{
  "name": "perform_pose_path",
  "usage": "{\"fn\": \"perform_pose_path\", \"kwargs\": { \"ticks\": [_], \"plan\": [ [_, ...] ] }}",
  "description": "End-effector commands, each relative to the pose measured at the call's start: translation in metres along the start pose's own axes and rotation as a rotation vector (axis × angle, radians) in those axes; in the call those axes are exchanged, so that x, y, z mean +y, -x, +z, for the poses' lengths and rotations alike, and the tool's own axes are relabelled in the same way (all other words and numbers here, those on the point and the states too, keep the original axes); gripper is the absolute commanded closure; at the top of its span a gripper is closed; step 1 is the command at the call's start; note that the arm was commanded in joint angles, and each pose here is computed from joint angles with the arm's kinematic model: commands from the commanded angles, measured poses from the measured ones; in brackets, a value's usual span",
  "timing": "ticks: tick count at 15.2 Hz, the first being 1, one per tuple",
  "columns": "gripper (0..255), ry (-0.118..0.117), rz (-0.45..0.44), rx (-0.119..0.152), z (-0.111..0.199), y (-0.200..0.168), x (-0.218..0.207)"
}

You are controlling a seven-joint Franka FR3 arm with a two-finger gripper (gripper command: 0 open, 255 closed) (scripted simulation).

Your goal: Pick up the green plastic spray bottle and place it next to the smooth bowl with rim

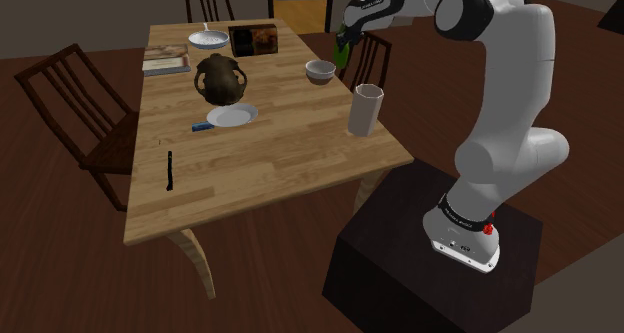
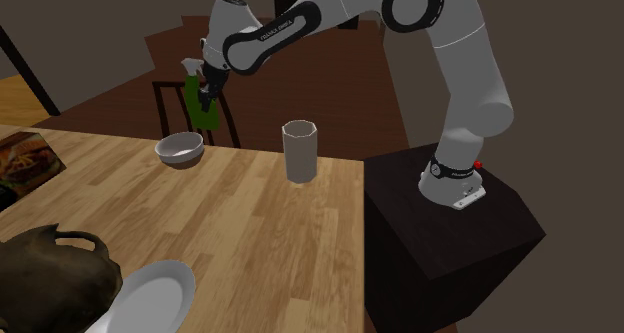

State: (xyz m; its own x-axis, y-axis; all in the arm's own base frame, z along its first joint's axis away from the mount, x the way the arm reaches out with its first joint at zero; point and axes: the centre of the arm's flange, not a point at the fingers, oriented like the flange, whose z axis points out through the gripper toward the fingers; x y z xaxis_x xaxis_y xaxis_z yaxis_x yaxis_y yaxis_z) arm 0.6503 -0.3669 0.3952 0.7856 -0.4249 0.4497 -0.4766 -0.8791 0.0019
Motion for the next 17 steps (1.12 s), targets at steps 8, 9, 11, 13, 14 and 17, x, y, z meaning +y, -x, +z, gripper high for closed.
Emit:
{"fn": "perform_pose_path", "kwargs": {
  "ticks": [8, 9, 11, 13, 14, 17],
  "plan": [
    [255, 0.000, 0.000, 0.001, 0.041, 0.021, 0.000],
    [255, 0.000, 0.000, 0.001, 0.046, 0.024, 0.000],
    [255, 0.000, 0.000, 0.001, 0.055, 0.029, 0.000],
    [255, 0.000, 0.000, 0.001, 0.065, 0.033, 0.000],
    [255, 0.000, 0.000, 0.001, 0.070, 0.036, 0.000],
    [255, 0.000, 0.000, 0.001, 0.084, 0.043, 0.000]
  ]
}}
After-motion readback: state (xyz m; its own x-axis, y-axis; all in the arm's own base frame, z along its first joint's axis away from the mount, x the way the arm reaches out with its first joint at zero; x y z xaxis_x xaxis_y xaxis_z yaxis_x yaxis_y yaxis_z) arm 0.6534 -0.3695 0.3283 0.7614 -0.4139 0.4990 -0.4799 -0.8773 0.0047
